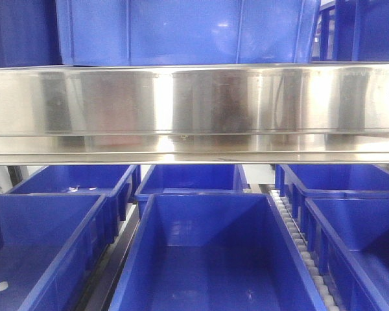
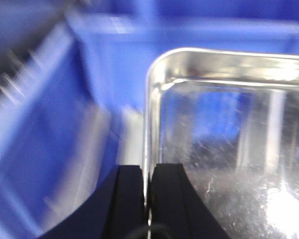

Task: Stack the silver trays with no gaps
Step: 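Position the held tray above the silver tray on the shelf, then lower the tray into the lower tray and open both grippers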

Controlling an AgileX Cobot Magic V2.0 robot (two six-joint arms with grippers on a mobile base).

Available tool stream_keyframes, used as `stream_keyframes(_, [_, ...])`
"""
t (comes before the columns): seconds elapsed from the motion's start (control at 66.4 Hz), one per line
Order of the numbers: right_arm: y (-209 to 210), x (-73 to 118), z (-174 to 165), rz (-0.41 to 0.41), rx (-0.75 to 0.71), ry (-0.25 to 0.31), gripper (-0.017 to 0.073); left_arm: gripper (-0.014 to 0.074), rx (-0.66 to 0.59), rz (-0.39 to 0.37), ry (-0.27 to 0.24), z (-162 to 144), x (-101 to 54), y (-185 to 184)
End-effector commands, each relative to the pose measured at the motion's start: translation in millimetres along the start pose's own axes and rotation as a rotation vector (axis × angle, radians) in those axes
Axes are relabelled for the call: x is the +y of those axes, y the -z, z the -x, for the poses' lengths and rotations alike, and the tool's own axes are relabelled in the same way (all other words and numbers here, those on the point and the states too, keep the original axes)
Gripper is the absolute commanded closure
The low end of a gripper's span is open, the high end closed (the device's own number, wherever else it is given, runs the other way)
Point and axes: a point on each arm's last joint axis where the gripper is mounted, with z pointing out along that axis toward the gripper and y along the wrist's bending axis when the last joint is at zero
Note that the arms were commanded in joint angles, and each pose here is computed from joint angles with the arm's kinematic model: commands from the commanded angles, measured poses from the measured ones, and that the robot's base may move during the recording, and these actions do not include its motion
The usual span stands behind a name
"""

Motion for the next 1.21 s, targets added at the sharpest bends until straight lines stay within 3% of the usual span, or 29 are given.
stream_keyframes(0.0, [-7.1,14.6,16.0,0.166,-0.114,-0.015,0.0563,0.0611,0.001,-0.142,0.042,2.1,-10.4,-8.9])
stream_keyframes(0.136, [-25.4,9.1,25.5,0.128,-0.097,0.013,0.0563,0.0611,0.085,-0.153,0.031,-0.8,-8.0,-34.2])
stream_keyframes(0.392, [-84.8,-9.9,25.5,0.088,0.062,-0.006,0.0563,0.0611,0.166,-0.190,0.035,-4.7,-2.5,-88.7])
stream_keyframes(0.603, [-119.1,-18.4,19.8,0.032,0.116,-0.004,0.0563,0.0611,0.213,-0.175,0.027,-18.0,-6.1,-128.0])
stream_keyframes(0.814, [-154.0,-19.6,7.9,0.003,0.171,0.000,0.0563,0.0611,0.295,-0.136,0.067,-37.1,-0.8,-171.6])
stream_keyframes(0.934, [-165.1,-19.4,2.6,-0.006,0.194,0.009,0.0564,0.0611,0.308,-0.119,0.086,-38.6,5.6,-178.6])
stream_keyframes(1.19, [-173.3,-20.3,0.5,-0.008,0.196,0.008,0.0564,0.0611,0.305,-0.126,0.073,-38.4,5.4,-178.7])
